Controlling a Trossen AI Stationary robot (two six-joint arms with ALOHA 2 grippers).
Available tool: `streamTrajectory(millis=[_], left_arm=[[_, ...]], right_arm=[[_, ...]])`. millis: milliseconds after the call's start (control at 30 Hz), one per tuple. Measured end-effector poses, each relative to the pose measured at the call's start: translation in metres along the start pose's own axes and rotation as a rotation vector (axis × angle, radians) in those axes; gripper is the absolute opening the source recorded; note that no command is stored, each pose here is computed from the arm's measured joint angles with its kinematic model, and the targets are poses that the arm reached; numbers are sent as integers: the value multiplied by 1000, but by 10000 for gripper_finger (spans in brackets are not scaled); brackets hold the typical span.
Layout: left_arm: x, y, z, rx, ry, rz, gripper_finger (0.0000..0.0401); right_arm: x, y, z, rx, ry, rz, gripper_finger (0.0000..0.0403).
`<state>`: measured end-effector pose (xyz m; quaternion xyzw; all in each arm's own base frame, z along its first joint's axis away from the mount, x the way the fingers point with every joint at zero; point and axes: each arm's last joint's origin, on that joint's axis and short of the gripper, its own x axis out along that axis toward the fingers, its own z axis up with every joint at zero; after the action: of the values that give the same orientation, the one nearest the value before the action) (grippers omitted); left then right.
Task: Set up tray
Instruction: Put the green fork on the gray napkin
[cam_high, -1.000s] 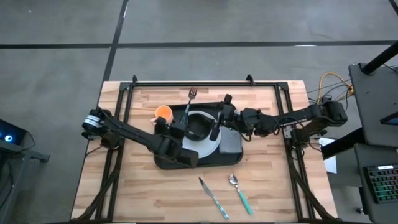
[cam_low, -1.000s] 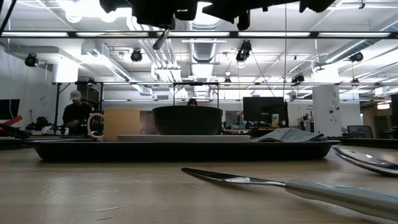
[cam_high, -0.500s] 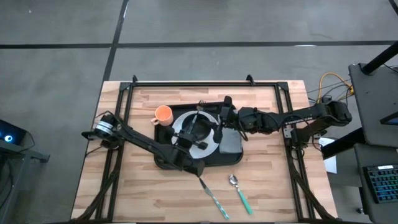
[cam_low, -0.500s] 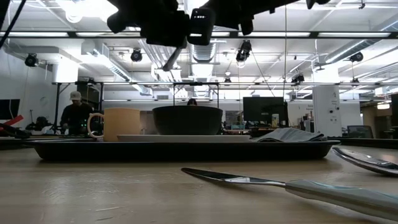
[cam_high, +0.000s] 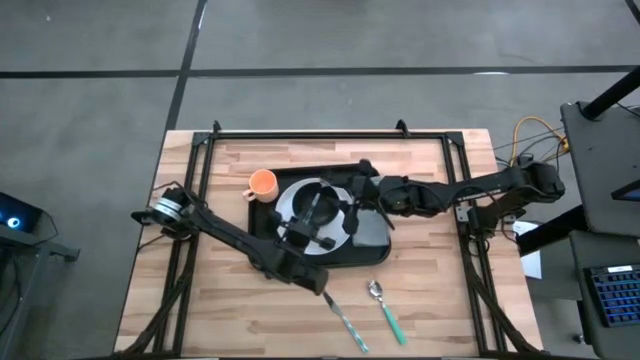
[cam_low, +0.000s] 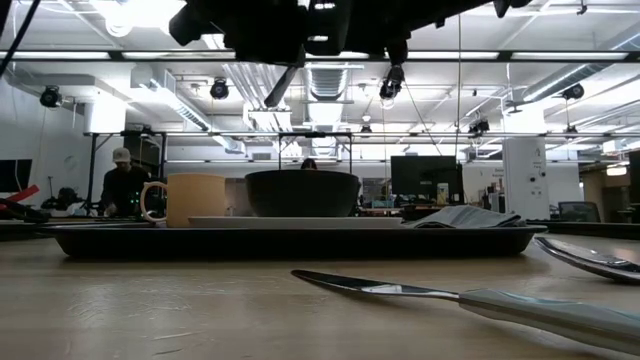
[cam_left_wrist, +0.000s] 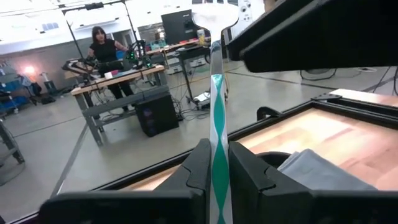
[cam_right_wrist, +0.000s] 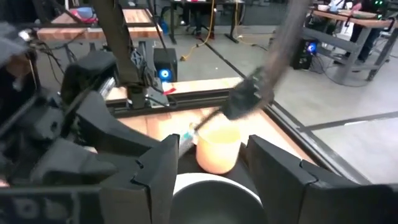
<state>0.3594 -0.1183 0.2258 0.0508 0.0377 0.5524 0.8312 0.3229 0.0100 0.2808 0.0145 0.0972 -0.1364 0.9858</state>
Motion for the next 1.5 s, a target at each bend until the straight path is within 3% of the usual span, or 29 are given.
streamTrajectory(millis=[667,767,933,1100,1200,1400,1500], left_arm=[[-2,-4,3,10,-1,-4,17],[-2,-4,3,11,-1,-4,17],[-1,-4,3,14,-2,-3,16],[-1,-4,3,15,-2,-1,16],[0,-4,5,10,2,-1,51],[-6,8,13,110,-3,-14,141],[-6,13,16,141,0,-17,172]], right_arm=[[25,7,-14,49,-62,18,138],[28,9,-17,47,-55,19,111],[28,10,-12,7,-66,56,26],[22,9,-2,-10,-18,63,17],[10,4,7,-14,49,56,16],[-36,-20,16,-11,190,-73,14],[-57,-31,19,53,203,-43,14]])
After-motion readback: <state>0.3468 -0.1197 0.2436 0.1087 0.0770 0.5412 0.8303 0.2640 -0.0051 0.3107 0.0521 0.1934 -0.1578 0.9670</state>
